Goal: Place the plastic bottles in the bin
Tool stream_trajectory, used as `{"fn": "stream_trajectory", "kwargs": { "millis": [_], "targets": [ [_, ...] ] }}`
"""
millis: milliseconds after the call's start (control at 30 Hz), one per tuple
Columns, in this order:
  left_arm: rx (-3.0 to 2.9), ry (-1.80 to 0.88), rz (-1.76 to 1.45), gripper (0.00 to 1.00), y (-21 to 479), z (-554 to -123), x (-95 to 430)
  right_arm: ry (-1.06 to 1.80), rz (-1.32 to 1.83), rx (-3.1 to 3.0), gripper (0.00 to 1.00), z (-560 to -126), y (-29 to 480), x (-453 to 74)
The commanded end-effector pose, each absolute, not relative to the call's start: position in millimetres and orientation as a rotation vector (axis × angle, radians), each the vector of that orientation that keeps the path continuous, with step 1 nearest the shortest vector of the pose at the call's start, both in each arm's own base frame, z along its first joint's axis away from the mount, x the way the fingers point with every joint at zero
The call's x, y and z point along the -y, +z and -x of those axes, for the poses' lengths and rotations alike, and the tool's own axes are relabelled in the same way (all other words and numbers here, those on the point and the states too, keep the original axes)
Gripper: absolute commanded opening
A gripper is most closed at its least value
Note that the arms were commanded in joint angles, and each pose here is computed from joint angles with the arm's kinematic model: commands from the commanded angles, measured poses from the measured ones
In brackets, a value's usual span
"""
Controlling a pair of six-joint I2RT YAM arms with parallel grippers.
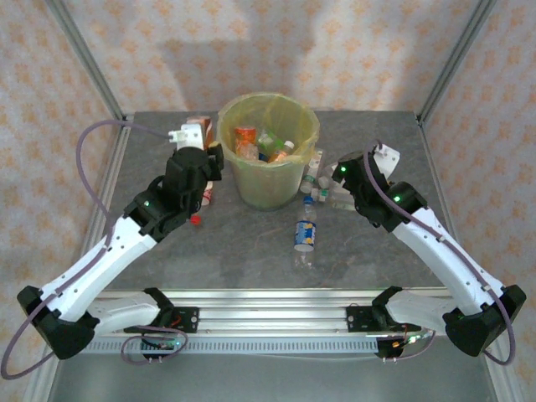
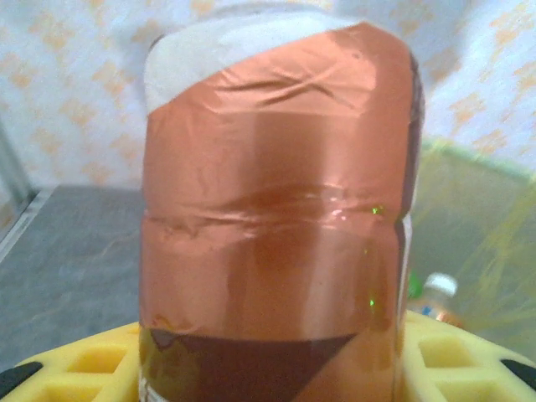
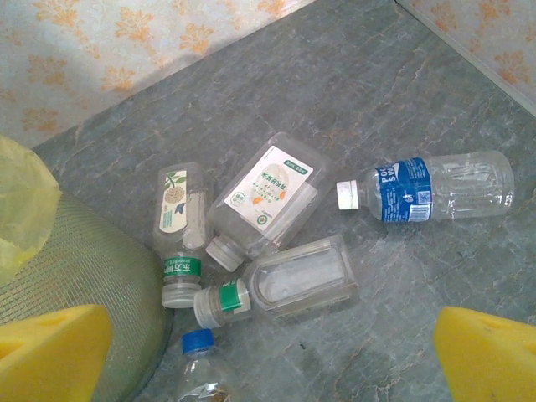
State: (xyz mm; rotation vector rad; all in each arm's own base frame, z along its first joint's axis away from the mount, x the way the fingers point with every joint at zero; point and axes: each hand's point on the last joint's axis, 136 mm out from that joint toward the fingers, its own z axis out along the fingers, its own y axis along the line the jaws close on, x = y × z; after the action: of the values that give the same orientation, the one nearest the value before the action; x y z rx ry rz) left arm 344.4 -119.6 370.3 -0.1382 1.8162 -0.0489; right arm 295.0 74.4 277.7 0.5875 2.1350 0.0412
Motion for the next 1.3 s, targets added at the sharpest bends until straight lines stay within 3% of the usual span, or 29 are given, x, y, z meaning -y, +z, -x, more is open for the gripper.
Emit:
{"fn": "stream_trajectory", "kwargs": {
  "millis": [0, 267, 600, 1267],
  "targets": [
    [-1.649, -0.166, 0.062, 0.5, 430.8, -374.2, 148.3, 0.057, -0.598, -2.128, 0.99, -292.0, 280.3, -71.9],
    [-1.634, -0.25, -0.059, 0.5, 455.5, -444.9, 204.6, 0.044, -0.618, -2.12, 0.99, -284.3, 282.4, -64.3],
    [-1.754, -0.338, -0.066, 0.5, 411.1, -499.5, 248.3, 0.02, -0.63, -2.114, 0.99, -278.7, 285.0, -57.0],
    [-2.019, -0.327, 0.033, 0.56, 316.0, -493.8, 244.1, 0.019, -0.668, -2.092, 0.99, -277.2, 285.9, -52.7]
  ]
}}
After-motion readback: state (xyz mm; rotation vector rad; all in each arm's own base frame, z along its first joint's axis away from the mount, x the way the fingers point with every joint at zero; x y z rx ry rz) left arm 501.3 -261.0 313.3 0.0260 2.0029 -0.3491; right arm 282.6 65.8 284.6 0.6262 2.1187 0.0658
